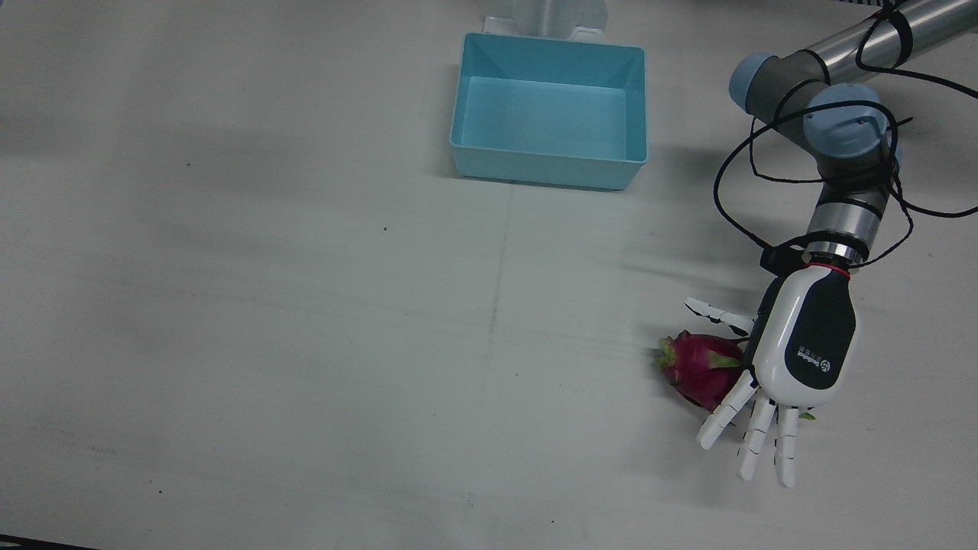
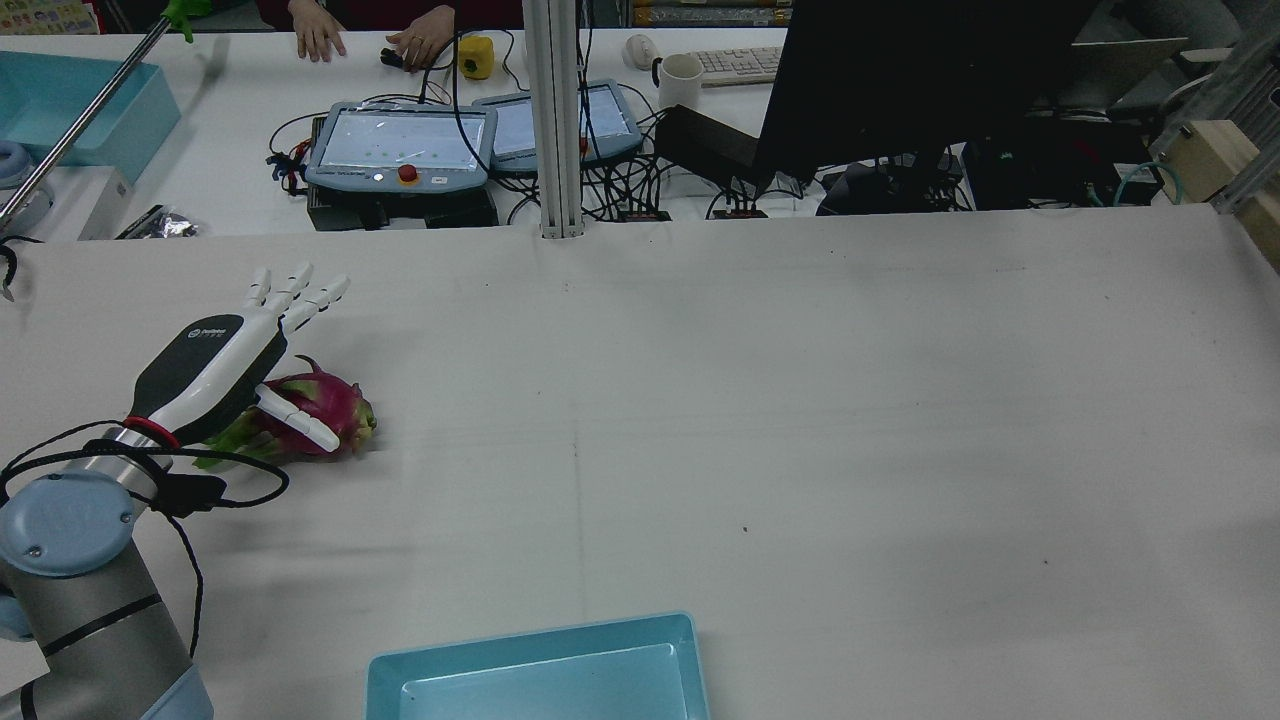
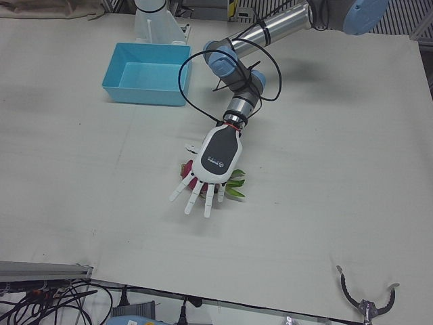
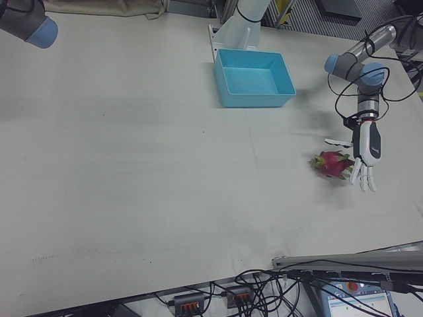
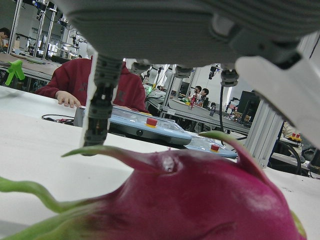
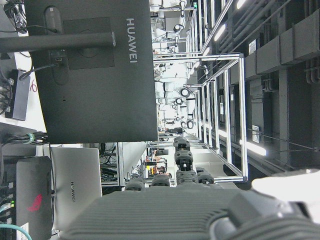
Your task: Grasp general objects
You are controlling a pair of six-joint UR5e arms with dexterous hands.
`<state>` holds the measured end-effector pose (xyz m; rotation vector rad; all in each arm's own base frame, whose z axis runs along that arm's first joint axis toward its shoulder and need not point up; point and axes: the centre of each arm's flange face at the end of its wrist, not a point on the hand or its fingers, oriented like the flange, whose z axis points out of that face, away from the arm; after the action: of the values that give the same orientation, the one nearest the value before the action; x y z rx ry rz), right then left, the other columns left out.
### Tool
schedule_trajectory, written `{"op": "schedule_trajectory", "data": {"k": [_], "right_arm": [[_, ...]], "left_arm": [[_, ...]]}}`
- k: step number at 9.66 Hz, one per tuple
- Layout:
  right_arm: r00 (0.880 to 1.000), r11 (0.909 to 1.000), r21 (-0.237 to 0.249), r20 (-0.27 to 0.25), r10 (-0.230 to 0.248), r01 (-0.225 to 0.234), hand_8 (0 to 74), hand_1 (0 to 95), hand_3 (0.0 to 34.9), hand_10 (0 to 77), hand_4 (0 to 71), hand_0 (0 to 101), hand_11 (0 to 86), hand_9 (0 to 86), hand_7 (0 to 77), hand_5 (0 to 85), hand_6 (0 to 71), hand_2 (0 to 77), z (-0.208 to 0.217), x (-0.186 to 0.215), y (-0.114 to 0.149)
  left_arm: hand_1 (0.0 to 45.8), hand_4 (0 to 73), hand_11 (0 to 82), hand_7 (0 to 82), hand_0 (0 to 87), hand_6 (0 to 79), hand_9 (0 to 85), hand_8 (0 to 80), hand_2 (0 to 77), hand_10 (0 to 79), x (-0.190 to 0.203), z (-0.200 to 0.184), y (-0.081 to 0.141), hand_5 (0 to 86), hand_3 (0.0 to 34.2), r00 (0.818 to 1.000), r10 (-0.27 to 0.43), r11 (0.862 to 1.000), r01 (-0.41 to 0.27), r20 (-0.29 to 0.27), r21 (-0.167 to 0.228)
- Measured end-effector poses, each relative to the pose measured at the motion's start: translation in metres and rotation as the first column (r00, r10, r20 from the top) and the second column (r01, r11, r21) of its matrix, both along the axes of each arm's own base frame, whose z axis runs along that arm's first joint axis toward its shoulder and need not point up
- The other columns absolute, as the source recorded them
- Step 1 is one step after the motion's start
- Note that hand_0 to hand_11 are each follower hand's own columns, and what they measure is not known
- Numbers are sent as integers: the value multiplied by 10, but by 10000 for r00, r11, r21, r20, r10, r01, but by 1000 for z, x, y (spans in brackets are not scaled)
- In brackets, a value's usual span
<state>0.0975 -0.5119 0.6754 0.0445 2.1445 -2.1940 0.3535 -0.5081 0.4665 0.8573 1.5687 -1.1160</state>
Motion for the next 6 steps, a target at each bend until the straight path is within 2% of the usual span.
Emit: {"op": "schedule_trajectory", "data": {"k": [6], "right_arm": [[10000,10000,3,0,-6,6,0,60,0,0,0,0,11,11,0,0,0,16,0,0,0]], "left_arm": [[0,0,5,33,504,5,11,16,11,649,21,18,16,27,300,10000,63,9999,-63,77,-112]]}}
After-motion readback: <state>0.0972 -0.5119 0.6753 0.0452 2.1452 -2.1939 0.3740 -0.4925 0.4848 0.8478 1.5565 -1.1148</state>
